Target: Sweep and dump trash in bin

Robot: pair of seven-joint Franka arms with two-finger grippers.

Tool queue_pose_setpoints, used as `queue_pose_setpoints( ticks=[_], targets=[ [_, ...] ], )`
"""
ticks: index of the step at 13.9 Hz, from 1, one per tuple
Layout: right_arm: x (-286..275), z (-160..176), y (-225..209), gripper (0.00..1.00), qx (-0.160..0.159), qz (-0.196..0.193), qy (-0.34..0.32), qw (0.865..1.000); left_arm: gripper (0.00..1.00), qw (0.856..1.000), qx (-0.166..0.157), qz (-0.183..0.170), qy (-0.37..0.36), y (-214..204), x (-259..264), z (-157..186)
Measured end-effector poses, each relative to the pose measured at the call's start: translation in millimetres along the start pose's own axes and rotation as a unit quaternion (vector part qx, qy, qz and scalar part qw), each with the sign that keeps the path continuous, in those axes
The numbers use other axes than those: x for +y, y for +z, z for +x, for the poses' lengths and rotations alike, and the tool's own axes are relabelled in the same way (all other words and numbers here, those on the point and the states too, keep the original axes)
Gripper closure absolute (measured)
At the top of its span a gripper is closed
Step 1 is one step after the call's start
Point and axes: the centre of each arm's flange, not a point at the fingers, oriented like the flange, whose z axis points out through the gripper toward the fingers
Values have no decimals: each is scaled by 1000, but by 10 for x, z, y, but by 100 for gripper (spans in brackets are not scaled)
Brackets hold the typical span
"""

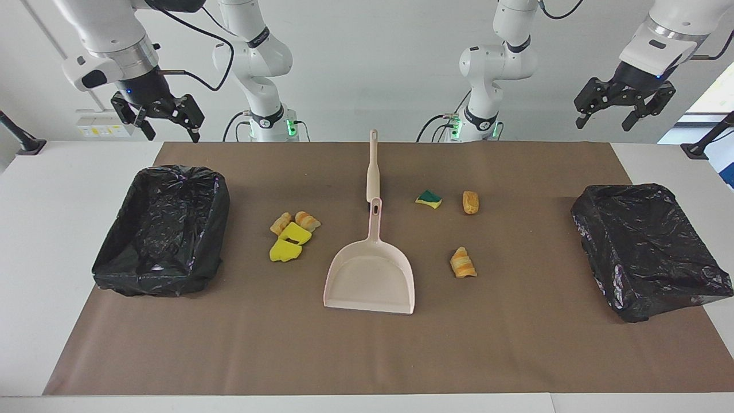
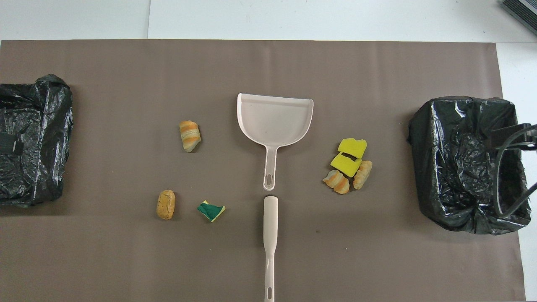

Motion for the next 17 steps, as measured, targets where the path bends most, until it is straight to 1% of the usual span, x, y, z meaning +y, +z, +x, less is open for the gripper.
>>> queue_pose_setpoints(
  ticks=[9,12,14,17],
  targets=[
    [0,0,0,0,0,0,0,1000,0,1000,-2,0,0,2,7,-13],
    [0,0,0,0,0,0,0,1000,0,1000,-3,-1,8,7,86,-7],
    [0,0,0,0,0,0,0,1000,0,1000,-7,-2,25,54,269,-21],
    [0,0,0,0,0,0,0,1000,0,998,-18,-3,54,251,785,-143]
  ],
)
